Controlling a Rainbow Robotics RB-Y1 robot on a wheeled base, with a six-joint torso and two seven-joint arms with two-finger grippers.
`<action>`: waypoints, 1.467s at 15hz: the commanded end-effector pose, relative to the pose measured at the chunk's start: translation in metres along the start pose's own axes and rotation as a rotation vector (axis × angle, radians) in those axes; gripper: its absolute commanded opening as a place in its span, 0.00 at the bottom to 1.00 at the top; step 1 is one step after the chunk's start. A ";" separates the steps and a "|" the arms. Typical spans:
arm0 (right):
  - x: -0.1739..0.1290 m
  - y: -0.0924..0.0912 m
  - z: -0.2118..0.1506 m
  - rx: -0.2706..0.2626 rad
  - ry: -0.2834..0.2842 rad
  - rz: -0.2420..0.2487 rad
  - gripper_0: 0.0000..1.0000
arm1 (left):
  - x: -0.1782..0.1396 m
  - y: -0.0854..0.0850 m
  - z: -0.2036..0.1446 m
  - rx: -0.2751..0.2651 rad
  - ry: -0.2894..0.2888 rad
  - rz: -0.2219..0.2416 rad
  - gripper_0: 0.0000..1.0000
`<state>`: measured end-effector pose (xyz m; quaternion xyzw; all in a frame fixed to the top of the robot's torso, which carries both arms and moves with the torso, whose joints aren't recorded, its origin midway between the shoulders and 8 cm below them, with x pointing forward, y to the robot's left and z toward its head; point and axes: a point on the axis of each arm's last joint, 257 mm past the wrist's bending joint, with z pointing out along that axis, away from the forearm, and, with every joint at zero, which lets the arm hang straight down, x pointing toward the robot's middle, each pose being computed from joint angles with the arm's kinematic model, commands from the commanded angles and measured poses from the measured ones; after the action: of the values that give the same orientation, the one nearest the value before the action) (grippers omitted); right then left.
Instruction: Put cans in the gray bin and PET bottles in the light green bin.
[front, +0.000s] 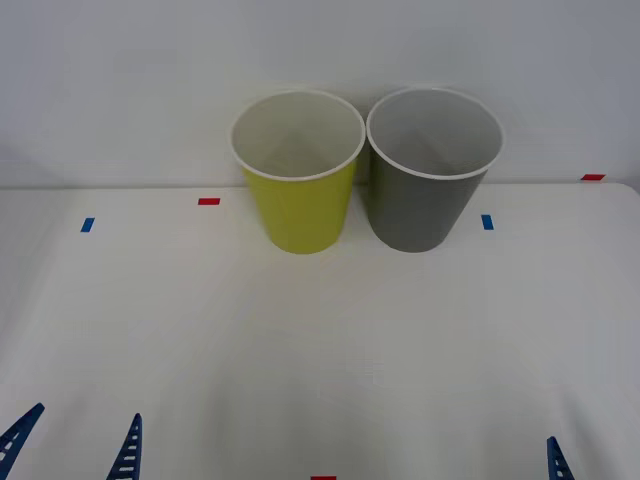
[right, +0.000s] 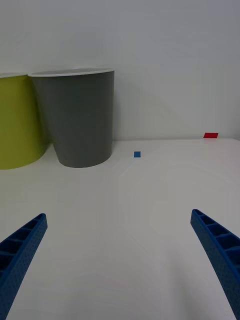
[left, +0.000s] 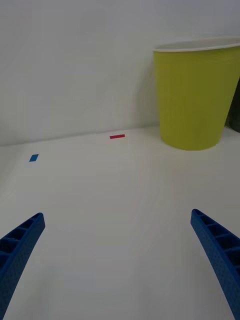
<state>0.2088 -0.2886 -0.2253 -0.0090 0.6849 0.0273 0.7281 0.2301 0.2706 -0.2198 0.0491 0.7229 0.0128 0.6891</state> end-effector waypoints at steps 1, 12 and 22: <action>0.000 0.000 0.000 0.000 0.000 0.000 1.00 | 0.002 0.000 -0.005 -0.003 0.007 0.008 1.00; 0.000 0.000 0.000 0.000 0.000 0.000 1.00 | 0.002 -0.002 -0.008 0.000 0.009 0.009 1.00; 0.000 0.000 0.000 0.000 0.000 0.000 1.00 | 0.002 -0.002 -0.008 0.000 0.009 0.009 1.00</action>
<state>0.2088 -0.2886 -0.2253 -0.0090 0.6849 0.0273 0.7281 0.2221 0.2688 -0.2217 0.0521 0.7257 0.0162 0.6858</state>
